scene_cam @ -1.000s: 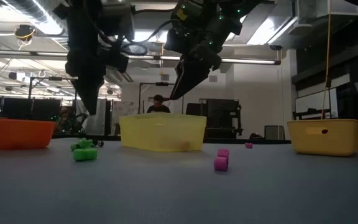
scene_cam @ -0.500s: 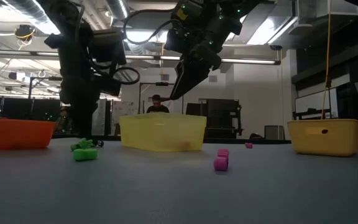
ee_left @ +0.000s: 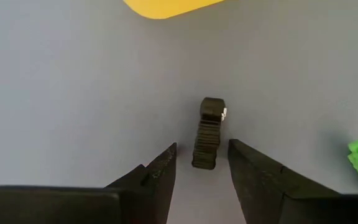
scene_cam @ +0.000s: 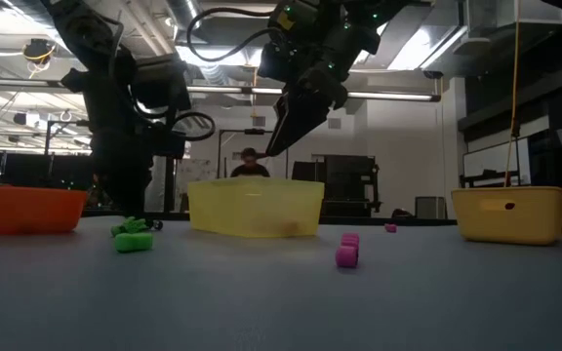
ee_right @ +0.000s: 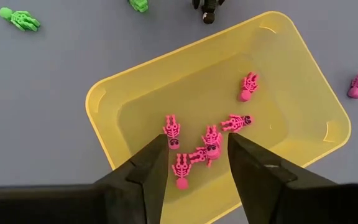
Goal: Sort Halloween decoration
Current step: Put the black skeleton toy into the yellow-orange bin
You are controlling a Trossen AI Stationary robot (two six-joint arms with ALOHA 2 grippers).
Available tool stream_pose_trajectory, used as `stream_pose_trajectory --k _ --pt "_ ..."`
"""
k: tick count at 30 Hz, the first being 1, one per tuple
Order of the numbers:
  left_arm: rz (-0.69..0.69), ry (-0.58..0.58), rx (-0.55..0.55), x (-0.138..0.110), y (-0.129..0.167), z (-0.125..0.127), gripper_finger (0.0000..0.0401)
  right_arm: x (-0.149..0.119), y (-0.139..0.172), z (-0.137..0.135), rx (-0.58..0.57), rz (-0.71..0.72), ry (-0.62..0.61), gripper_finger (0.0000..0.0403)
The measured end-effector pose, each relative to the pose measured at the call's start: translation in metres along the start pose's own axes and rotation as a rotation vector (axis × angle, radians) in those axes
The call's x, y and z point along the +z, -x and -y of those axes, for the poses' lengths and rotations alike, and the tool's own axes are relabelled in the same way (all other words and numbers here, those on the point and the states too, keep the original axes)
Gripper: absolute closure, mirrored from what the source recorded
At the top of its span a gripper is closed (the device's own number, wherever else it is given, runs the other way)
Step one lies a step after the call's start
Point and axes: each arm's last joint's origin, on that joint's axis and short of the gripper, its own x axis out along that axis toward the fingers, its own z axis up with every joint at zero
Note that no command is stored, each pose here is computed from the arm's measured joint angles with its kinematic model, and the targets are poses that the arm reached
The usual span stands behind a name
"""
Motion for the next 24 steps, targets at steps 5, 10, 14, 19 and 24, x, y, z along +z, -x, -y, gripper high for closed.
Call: stream_pose_trajectory --k 5,10,14,19,24 --pt "0.007 0.0 -0.004 0.0005 -0.0003 0.0002 0.0288 0.0 -0.0001 0.0 0.0 0.0 0.0 0.0237" --pt "0.007 0.0 -0.008 0.0006 -0.0005 0.0005 0.0322 0.0 -0.0001 0.0 -0.001 0.0 0.0 0.0237" --pt "0.007 0.001 -0.011 0.0005 -0.0006 0.0006 0.0345 0.0 0.0 0.0 -0.001 0.0 0.0 0.0237" --pt "0.007 0.001 -0.007 0.0004 -0.0006 0.0005 0.0369 -0.0001 -0.0001 0.0002 -0.005 -0.002 0.0 0.0237" --pt "0.006 0.002 -0.004 0.0003 -0.0007 0.0004 0.0384 0.0 0.0 0.0001 -0.005 -0.002 0.0 0.0237"
